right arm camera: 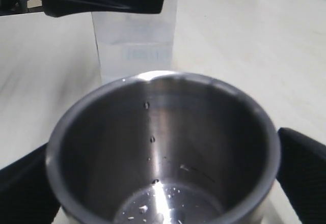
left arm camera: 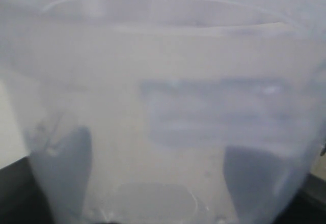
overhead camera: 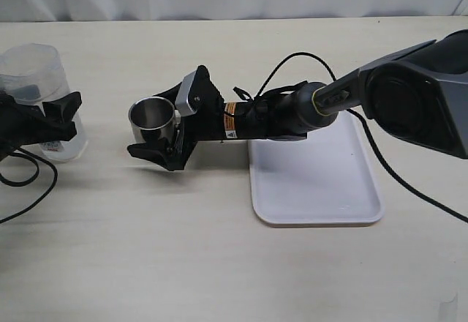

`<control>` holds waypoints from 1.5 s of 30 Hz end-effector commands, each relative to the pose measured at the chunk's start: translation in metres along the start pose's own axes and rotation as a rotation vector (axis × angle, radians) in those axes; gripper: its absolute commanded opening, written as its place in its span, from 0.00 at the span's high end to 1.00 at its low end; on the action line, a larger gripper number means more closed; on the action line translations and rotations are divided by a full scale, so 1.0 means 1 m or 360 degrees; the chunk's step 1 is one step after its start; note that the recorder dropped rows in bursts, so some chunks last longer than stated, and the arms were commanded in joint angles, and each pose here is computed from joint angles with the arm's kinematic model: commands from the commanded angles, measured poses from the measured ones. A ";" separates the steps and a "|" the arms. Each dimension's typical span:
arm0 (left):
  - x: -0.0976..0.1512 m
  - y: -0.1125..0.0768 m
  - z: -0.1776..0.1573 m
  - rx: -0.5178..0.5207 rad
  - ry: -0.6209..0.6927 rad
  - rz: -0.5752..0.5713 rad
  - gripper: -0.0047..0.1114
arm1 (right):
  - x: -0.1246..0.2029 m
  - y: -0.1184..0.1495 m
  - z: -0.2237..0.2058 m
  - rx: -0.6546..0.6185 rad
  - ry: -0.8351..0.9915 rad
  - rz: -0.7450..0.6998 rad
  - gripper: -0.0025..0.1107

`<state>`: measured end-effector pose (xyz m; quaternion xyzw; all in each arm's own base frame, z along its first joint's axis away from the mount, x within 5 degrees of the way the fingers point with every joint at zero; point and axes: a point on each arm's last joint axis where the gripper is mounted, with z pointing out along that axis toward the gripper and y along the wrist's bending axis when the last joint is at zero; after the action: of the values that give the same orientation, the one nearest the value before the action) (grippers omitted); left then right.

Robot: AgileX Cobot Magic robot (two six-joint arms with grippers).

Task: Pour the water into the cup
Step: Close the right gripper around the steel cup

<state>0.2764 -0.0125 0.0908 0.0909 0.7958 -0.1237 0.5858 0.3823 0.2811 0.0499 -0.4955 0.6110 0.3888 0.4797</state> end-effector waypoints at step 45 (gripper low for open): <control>-0.001 -0.004 0.001 0.0054 -0.0019 0.0009 0.96 | 0.004 0.007 0.014 0.0089 0.0128 0.0041 0.56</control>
<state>0.2757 -0.0143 0.0907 0.1002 0.7948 -0.1295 0.5843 0.3771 0.2953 0.0427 -0.4890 0.6469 0.3560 0.4644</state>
